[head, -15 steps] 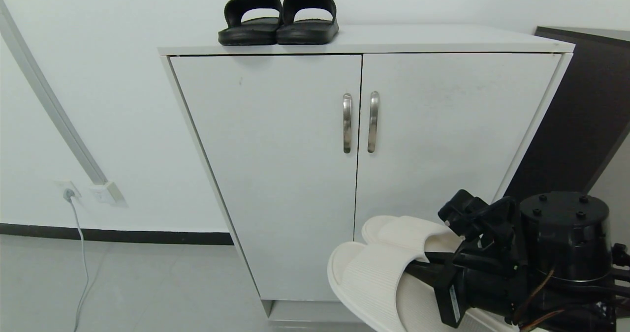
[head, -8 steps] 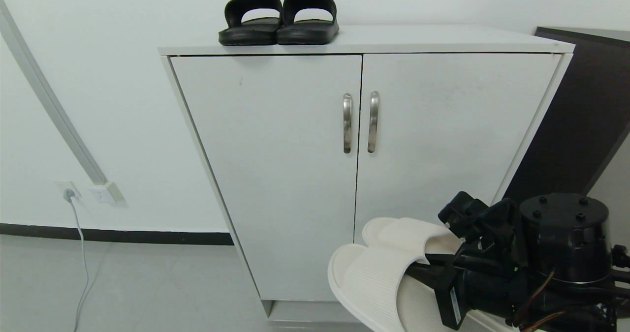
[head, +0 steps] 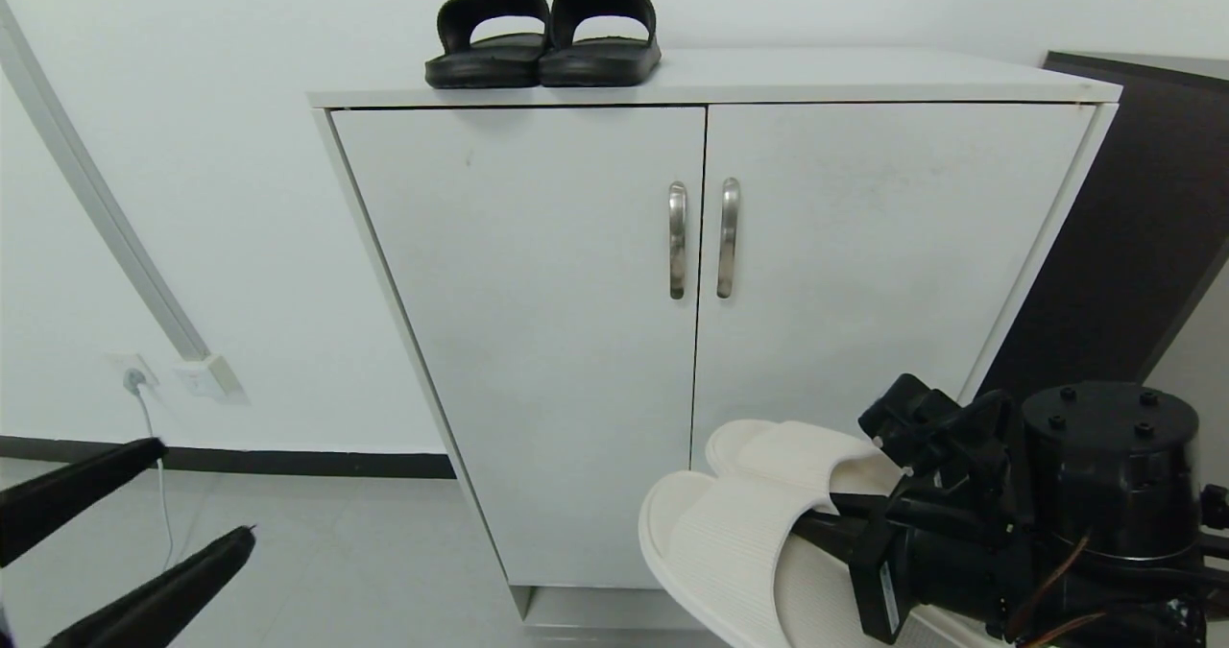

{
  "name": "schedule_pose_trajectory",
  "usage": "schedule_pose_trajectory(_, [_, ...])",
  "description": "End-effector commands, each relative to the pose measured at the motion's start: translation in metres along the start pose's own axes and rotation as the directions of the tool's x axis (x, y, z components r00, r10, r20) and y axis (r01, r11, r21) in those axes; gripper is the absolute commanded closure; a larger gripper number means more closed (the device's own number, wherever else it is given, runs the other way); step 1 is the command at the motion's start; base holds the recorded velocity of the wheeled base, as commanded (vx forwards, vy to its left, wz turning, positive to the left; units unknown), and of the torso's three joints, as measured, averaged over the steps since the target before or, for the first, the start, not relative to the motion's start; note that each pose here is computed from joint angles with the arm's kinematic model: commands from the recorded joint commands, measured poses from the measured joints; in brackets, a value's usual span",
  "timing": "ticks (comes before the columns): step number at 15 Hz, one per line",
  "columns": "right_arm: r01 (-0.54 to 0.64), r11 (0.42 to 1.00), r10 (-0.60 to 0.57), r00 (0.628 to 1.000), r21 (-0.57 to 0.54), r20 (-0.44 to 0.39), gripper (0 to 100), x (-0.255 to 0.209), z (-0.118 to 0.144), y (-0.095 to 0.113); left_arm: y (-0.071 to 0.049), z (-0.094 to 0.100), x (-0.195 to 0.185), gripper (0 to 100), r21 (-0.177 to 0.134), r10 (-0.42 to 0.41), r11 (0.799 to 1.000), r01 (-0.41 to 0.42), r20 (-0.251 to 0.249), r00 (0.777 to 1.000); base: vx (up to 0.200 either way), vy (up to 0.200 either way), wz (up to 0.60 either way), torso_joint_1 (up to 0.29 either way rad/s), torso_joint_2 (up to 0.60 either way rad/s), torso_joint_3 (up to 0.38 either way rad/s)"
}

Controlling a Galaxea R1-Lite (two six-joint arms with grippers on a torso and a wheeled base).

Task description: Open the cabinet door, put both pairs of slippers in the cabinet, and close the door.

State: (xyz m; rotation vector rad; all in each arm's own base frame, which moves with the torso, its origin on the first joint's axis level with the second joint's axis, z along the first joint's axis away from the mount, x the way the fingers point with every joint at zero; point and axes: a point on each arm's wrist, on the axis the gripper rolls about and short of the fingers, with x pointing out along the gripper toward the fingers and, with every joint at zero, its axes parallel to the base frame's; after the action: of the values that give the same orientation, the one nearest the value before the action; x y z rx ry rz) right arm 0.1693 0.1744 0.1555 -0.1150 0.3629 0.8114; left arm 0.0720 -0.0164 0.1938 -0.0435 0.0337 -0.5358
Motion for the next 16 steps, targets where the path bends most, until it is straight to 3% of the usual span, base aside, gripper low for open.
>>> schedule_pose_trajectory(1, [0.001, 1.0, -0.001, 1.0, -0.014, -0.009, 100, 0.0, -0.002, 0.0, 0.004, 0.014, 0.05, 0, -0.036, -0.161, 0.987, 0.159, -0.079, 0.984, 0.0, 0.0, 0.0, 0.0, 0.0, 0.0])
schedule_pose_trajectory(3, [0.001, 1.0, -0.001, 1.0, -0.016, -0.007, 100, 0.0, -0.002, 0.0, -0.005, 0.023, 0.075, 0, -0.047, -0.262, 0.965, 0.259, -0.096, 0.96, 0.0, 0.0, 0.0, 0.0, 0.0, 0.0])
schedule_pose_trajectory(5, [0.0, 1.0, 0.0, 1.0, -0.018, -0.024, 100, 0.0, -0.007, 0.0, -0.019, 0.036, 0.102, 0, -0.101, -0.361, 0.931, 0.351, -0.096, 0.928, 0.0, 0.0, 0.0, 0.0, 0.0, 0.0])
schedule_pose_trajectory(7, [-0.002, 1.0, 0.001, 0.999, -0.017, -0.037, 100, -0.001, -0.011, 0.0, -0.032, 0.053, 0.122, 0, -0.162, -0.431, 0.895, 0.416, -0.066, 0.9, 0.0, 0.0, 0.0, 0.0, 0.0, 0.0])
schedule_pose_trajectory(10, [-0.003, 1.0, 0.002, 0.999, -0.017, -0.04, 100, -0.001, -0.011, 0.0, -0.048, 0.069, 0.157, 0, -0.172, -0.497, 0.859, 0.483, -0.045, 0.867, 0.0, 0.0, 0.0, 0.0, 0.0, 0.0])
schedule_pose_trajectory(12, [-0.003, 1.0, 0.002, 0.999, -0.017, -0.037, 100, -0.001, -0.011, 0.0, -0.061, 0.08, 0.175, 0, -0.209, -0.541, 0.825, 0.526, -0.022, 0.84, 0.0, 0.0, 0.0, 0.0, 0.0, 0.0])
schedule_pose_trajectory(16, [0.0, 1.0, -0.001, 0.999, -0.016, -0.041, 100, 0.0, -0.011, -0.001, -0.07, 0.083, 0.226, 0, -0.236, -0.567, 0.804, 0.546, -0.026, 0.823, 0.0, 0.0, 0.0, 0.0, 0.0, 0.0])
